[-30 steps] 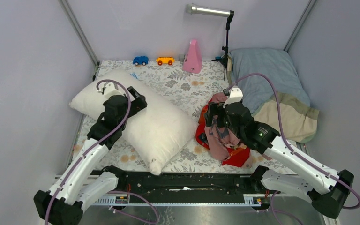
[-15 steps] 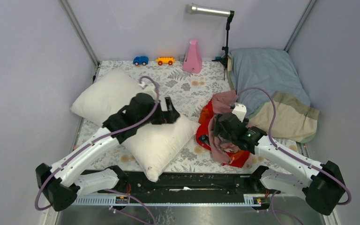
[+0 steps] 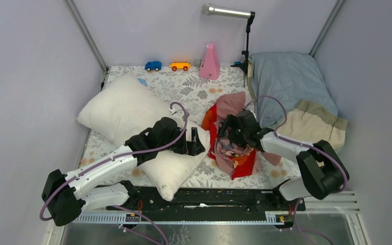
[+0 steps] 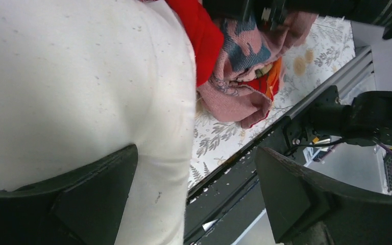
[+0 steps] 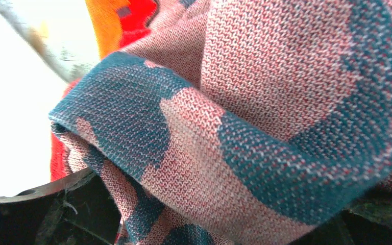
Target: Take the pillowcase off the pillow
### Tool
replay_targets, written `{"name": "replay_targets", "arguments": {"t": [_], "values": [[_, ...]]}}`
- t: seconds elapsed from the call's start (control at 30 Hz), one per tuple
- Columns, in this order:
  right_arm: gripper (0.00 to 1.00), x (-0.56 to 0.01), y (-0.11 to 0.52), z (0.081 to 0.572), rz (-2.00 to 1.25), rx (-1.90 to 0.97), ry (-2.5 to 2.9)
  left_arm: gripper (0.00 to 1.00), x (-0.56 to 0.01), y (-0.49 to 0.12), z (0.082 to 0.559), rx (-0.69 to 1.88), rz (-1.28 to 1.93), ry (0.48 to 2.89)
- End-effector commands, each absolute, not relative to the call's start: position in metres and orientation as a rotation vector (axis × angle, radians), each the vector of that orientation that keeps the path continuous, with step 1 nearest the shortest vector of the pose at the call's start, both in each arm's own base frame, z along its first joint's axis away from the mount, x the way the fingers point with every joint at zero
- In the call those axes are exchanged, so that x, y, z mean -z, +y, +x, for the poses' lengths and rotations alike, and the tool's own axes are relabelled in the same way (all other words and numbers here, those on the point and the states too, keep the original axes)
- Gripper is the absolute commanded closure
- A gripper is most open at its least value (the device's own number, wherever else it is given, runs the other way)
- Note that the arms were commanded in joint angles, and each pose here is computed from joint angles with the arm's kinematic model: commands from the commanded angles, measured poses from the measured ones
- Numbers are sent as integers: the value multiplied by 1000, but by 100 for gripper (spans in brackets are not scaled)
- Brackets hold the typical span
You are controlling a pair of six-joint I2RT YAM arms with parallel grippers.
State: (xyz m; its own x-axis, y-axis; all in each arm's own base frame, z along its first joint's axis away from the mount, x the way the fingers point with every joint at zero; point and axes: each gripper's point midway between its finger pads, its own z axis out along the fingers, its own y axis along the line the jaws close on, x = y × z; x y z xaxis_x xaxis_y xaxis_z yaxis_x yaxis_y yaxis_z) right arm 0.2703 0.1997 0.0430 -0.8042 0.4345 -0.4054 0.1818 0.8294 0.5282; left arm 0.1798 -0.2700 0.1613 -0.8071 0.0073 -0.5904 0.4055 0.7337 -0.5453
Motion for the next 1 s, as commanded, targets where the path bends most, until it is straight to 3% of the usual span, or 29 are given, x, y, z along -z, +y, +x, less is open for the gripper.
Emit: {"name": "replay_targets", "arguments": {"t": [0.0, 0.13, 0.3, 0.63, 0.87, 0.97], "values": [[0, -108, 273, 322, 344, -998, 2300, 1, -107, -239, 177, 753, 185, 2499], [0, -161, 318, 383, 208, -1048, 2220, 1, -69, -225, 196, 804, 9, 2527], [0, -237, 341, 425, -9, -1004, 2098, 1, -60, -210, 245, 775, -145, 2427], [0, -254, 256, 420, -23, -556, 2001, 1, -58, -218, 383, 781, -339, 2285], [0, -259, 185, 404, 126, -383, 1882, 1, -122, -240, 501, 694, -227, 2063], [0, -246, 166, 393, 145, -338, 1882, 1, -152, -248, 523, 692, -164, 2056]]}}
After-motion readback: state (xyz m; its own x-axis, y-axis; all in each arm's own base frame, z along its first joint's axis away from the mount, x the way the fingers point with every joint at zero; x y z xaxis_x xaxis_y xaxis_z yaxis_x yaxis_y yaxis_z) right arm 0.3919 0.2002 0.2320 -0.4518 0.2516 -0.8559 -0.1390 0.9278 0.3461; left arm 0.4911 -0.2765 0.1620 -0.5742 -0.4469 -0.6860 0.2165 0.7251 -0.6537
